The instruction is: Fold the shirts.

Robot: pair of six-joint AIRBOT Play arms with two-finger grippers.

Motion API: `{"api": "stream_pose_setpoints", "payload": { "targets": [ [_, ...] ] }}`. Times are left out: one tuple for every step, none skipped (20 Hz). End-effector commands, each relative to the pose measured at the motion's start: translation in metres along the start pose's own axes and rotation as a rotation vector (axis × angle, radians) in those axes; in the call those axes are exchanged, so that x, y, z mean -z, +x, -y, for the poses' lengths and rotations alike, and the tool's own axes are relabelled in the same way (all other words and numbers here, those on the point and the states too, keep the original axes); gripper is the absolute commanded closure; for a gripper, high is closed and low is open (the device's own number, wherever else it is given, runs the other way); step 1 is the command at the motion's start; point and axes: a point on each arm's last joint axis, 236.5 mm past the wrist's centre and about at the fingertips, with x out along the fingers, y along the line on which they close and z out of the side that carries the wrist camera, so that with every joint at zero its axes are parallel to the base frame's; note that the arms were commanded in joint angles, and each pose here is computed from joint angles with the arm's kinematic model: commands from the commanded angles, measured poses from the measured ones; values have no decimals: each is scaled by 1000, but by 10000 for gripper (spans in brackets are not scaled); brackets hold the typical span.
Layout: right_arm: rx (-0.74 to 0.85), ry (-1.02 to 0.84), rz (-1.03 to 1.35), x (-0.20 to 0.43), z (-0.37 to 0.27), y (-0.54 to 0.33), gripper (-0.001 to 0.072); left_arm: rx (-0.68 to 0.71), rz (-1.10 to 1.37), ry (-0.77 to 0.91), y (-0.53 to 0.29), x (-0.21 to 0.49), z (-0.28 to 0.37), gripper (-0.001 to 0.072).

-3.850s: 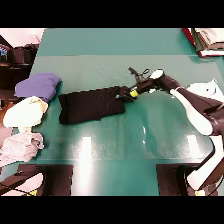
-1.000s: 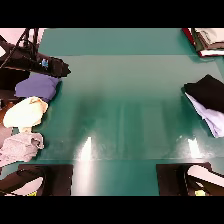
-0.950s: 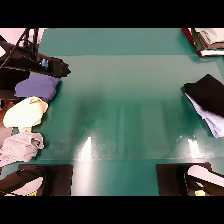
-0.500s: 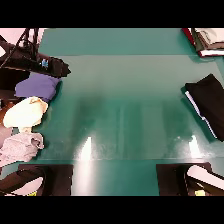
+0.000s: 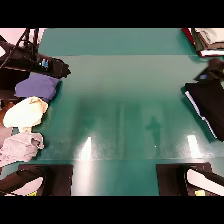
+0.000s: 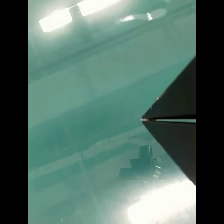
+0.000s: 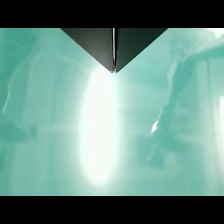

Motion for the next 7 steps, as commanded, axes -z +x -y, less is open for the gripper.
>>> {"api": "stream_pose_setpoints", "payload": {
  "targets": [
    [-91,-182,-22,10,-72,21,693,0,6,-1,0,-2,0,681],
    [-104,-212,-23,12,-84,25,693,0,6,-1,0,-2,0,681],
    [-115,-235,-27,15,-93,27,693,0,6,-1,0,-2,0,681],
    [-122,-250,-31,17,-99,29,693,0,6,-1,0,-2,0,681],
    [-126,-261,-35,19,-103,30,693,0,6,-1,0,-2,0,681],
    [-129,-266,-40,21,-105,31,693,0,7,-1,0,-2,0,681],
    [-130,-269,-41,22,-106,31,693,-1,6,0,0,-2,0,681]
  ]
}}
